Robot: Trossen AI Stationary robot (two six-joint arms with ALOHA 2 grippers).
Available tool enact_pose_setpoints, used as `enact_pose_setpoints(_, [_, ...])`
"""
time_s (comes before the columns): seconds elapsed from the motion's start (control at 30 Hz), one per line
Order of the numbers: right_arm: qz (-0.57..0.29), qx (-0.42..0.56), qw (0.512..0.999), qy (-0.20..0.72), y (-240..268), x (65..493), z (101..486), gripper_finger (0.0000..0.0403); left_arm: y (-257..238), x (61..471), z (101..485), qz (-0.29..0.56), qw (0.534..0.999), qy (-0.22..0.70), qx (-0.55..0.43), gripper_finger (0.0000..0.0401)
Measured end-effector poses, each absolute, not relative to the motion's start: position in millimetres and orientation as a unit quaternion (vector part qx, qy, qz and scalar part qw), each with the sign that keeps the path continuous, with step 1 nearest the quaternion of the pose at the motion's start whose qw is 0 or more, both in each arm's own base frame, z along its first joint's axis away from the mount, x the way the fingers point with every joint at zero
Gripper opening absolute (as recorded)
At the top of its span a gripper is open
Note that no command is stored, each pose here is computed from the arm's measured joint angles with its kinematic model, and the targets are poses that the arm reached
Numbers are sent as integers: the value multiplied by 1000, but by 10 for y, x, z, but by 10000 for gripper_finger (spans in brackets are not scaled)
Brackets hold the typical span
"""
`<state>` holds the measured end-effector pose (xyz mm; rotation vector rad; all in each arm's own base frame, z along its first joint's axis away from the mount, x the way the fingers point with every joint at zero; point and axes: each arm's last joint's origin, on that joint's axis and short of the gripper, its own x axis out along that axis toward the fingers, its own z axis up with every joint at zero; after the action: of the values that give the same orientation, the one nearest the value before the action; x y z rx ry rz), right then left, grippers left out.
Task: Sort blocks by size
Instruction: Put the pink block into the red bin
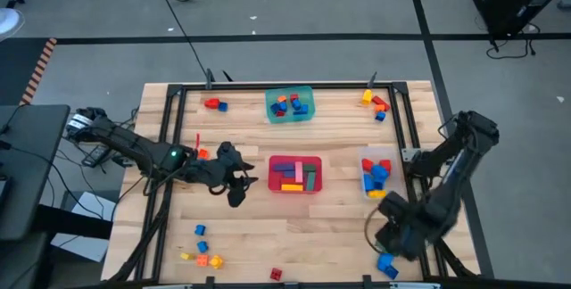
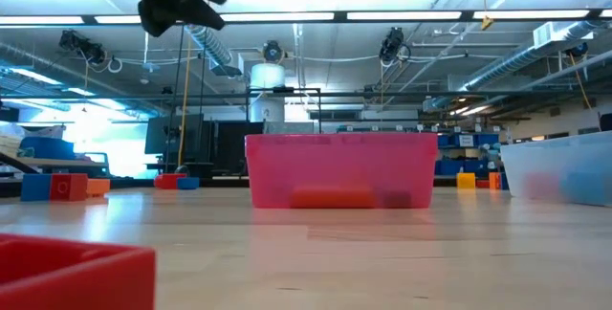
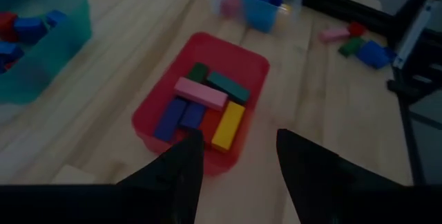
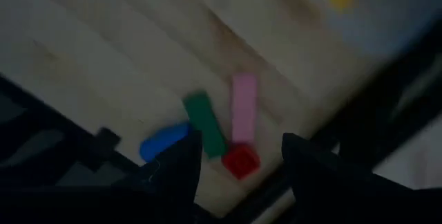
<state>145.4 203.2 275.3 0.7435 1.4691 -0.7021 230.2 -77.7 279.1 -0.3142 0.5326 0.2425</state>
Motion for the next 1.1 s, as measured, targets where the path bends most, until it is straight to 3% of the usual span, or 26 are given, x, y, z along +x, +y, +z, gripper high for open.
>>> enact_pose_setpoints(0.13, [-361,332,590,641,2259,1318,2591,215,-850,2271,2798,102,947,263,-151,190])
enact_pose_setpoints(0.4, [-428,306,577,624,2421,1367,2285,224,-895,2276,2828,87,953,249,-151,190])
enact_pose_setpoints(0.8, [-392,338,606,604,2295,1339,1715,235,-920,2315,2895,63,960,218,-165,190])
enact_pose_setpoints(1.1, [-372,360,606,604,2163,1263,1357,212,-931,2324,2913,50,960,212,-173,190])
